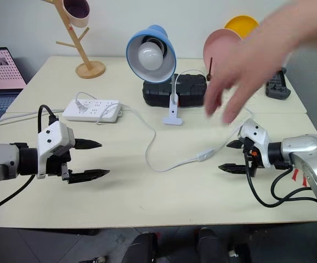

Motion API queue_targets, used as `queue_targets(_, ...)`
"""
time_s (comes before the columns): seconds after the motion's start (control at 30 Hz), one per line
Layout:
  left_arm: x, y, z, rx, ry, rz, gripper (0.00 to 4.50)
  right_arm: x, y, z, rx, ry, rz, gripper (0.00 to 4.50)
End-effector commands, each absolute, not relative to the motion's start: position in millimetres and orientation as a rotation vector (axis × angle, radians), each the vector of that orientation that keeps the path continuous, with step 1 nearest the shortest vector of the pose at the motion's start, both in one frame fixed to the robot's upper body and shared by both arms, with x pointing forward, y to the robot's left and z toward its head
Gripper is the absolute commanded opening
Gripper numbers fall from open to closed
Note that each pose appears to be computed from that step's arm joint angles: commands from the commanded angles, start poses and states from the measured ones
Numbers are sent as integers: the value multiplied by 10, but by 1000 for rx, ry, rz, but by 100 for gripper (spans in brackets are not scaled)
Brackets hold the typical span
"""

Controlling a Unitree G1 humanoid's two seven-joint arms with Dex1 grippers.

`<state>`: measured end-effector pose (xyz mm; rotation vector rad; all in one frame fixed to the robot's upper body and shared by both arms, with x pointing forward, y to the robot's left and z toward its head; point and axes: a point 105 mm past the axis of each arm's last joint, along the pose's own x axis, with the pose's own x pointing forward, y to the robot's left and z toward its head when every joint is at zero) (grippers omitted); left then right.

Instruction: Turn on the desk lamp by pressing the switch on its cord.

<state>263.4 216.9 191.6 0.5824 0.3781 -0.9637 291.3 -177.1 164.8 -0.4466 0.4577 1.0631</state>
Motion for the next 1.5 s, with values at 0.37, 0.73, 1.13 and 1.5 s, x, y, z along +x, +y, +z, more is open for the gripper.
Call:
queue_targets(0.37,2678,2155,2068,604,333,-957,447,2900,-1794,1782,-504,423,1080,450)
queue_targets(0.73,2649,1818,2083,580,239,-1094,447,3129,-1636,1767,-775,319,1218,450)
queue_targets(1.13,2527,1614,2062,580,180,-1153,447,3554,-1325,1569,-1035,276,1480,450)
queue_targets(1.5,2432,1632,2027,569,190,-1130,450,3670,-1390,1417,-1192,302,1550,286)
